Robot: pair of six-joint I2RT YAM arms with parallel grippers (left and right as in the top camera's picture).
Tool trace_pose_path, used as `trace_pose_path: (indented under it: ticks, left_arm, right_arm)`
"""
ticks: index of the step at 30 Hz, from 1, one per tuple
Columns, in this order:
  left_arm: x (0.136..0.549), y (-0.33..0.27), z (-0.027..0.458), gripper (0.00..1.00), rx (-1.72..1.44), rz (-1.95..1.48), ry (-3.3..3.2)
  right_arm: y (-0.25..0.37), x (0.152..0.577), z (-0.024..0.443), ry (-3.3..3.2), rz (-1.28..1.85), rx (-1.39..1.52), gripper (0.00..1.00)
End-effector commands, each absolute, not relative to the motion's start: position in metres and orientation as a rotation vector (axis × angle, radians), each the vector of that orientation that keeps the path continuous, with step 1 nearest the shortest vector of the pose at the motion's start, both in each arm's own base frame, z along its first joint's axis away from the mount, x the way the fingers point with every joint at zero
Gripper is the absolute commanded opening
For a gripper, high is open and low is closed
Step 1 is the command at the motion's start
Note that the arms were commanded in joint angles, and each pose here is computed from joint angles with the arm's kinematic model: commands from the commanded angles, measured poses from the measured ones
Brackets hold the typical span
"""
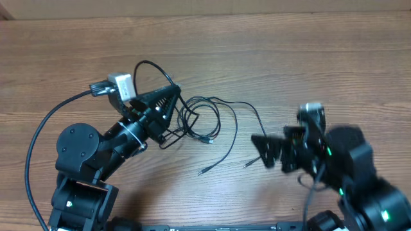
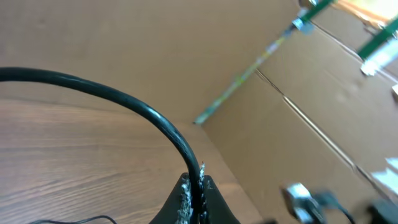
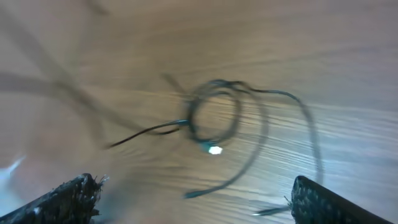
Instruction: Untangle cables
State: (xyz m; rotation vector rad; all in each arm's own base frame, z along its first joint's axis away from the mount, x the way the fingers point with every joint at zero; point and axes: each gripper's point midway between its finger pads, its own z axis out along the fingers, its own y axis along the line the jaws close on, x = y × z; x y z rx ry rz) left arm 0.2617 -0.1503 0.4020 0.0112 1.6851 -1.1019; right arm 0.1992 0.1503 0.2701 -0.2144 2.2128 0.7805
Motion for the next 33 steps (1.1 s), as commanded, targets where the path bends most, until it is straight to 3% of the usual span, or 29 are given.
trace_pose_path:
  ticks: [1, 8, 20, 26, 33]
  left_arm:
    - [0.265, -0.14, 0.415, 0.04, -0.079, -1.097, 1.644]
    - [0.265, -0.14, 0.415, 0.04, -0.164, -1.174, 1.655]
    - [0.265, -0.14, 0.415, 0.04, -0.384, -1.365, 1.671]
    - [0.259, -0.148, 0.415, 0.04, -0.339, -1.408, 1.692]
    - [0.249, -0.157, 0.431, 0.04, -0.232, -1.471, 1.654]
  right_arm:
    - [0.174, 0.174, 0.247, 2.212, 0.923, -0.389, 1.0]
    - [0.238, 0.165, 0.206, 2.122, 1.205, -0.538, 1.0]
    - [0.322, 0.222, 0.179, 1.922, 1.161, -0.534, 1.0]
    - [0.335, 0.243, 0.157, 1.927, 1.118, -0.497, 1.0]
    - [0.346, 0.241, 0.165, 1.855, 1.064, -0.616, 1.0]
